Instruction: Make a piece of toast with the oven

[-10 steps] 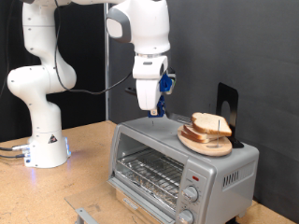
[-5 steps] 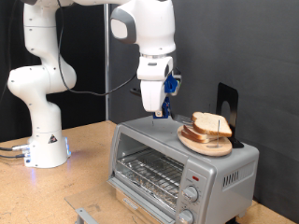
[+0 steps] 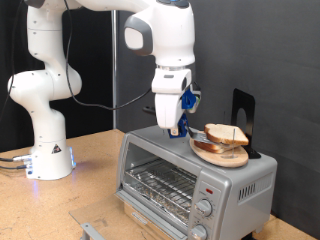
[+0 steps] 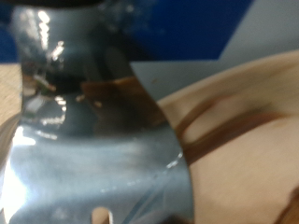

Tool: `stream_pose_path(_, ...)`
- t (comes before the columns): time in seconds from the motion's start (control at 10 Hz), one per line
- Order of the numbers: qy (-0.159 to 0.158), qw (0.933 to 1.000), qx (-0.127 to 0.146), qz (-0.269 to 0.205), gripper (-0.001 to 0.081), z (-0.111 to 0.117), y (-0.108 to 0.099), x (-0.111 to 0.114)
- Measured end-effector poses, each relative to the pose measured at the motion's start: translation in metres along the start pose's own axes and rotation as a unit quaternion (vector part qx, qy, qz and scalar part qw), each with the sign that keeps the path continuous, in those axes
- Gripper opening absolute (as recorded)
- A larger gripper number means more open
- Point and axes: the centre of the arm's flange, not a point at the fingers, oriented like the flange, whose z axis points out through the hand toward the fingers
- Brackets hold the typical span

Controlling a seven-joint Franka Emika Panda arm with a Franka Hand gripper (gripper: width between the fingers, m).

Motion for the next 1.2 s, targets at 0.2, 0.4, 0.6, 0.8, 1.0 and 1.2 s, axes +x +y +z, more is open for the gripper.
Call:
stream_pose_path(0.2, 0.017, 0.9998, -0.003, -0.01, 0.0435, 0.006, -0.005, -0.001)
stream_pose_path(0.4, 0.017, 0.9997, -0.002, -0.015, 0.0435, 0.009, -0.01, -0.004)
stream_pose_path(0.6, 0.014, 0.9997, -0.003, -0.019, 0.0435, 0.012, -0.013, -0.006)
stream_pose_path(0.8, 0.011, 0.9997, -0.004, -0.021, 0.0435, 0.015, -0.014, -0.009)
stream_pose_path(1.0, 0.009, 0.9997, -0.004, -0.023, 0.0435, 0.017, -0.017, -0.011)
stream_pose_path(1.2, 0.006, 0.9997, -0.001, -0.024, 0.0435, 0.018, -0.018, -0.014)
